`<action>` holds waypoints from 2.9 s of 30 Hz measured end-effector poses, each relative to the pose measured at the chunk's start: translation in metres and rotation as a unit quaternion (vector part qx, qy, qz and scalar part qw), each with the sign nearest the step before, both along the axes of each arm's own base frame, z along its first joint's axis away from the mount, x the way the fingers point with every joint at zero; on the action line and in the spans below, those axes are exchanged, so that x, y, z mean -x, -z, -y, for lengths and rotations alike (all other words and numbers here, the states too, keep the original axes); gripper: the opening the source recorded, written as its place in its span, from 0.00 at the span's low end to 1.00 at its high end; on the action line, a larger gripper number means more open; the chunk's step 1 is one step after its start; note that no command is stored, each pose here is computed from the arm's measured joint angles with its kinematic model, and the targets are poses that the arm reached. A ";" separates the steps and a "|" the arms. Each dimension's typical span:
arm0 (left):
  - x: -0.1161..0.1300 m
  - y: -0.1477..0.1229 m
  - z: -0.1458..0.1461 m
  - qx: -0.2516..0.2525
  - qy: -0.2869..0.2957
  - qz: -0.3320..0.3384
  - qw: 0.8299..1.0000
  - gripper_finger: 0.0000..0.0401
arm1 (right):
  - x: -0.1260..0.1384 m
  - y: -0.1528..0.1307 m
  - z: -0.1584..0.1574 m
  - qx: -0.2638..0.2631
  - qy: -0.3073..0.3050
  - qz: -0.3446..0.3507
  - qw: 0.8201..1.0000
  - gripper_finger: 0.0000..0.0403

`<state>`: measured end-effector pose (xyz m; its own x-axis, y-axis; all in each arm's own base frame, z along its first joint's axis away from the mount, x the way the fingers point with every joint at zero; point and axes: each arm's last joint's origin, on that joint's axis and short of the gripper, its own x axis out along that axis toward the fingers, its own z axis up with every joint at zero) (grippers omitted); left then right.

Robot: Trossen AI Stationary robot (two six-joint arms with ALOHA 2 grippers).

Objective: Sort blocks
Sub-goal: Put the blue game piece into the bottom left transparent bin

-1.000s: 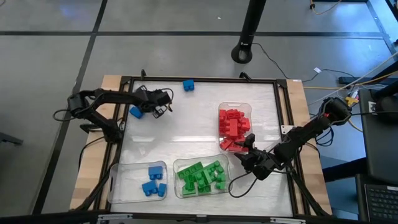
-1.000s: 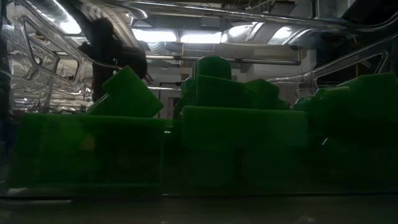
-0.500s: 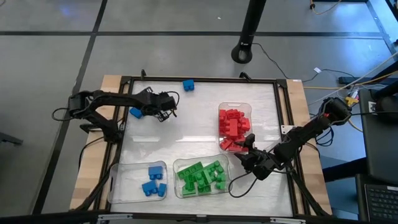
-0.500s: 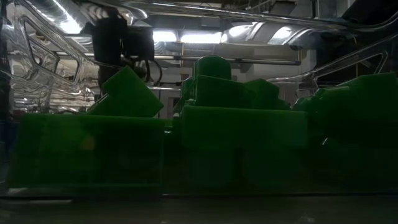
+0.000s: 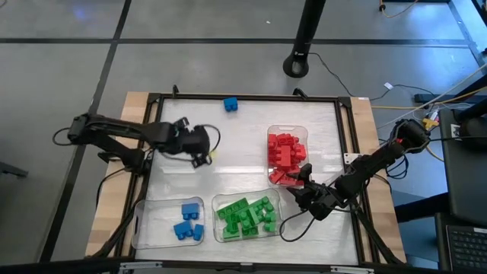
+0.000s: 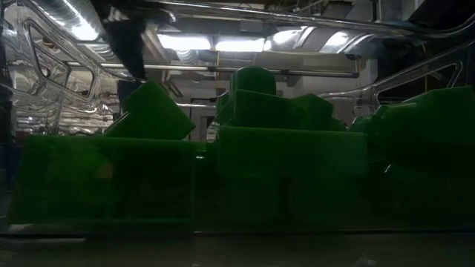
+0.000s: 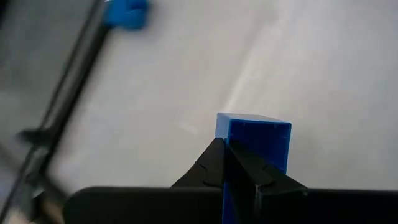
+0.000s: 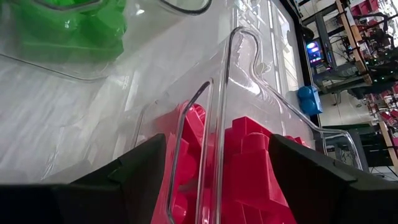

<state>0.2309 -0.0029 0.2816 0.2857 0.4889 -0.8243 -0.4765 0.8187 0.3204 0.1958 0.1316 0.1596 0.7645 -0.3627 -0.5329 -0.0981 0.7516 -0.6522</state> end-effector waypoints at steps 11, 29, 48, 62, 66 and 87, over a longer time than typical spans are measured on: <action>0.031 -0.037 0.076 0.125 0.130 0.077 0.981 0.00 | 0.000 0.000 0.000 -0.001 0.000 0.001 1.000 0.70; 0.068 -0.026 0.152 0.312 0.100 0.113 0.938 0.00 | -0.001 0.000 -0.001 -0.010 -0.004 0.000 1.000 0.70; 0.062 0.034 0.150 0.311 -0.009 0.074 0.948 0.22 | -0.001 0.000 -0.001 -0.014 -0.007 -0.002 1.000 0.70; 0.037 0.034 0.111 0.274 -0.029 0.075 0.958 0.54 | 0.000 0.000 -0.001 -0.013 -0.007 -0.003 1.000 0.70; 0.026 0.029 0.083 0.249 -0.041 0.073 0.965 0.57 | 0.000 0.000 -0.001 -0.013 -0.007 -0.003 1.000 0.70; 0.042 0.034 -0.065 0.032 -0.265 -0.002 0.964 0.56 | 0.000 0.000 0.000 -0.007 -0.004 -0.004 1.000 0.70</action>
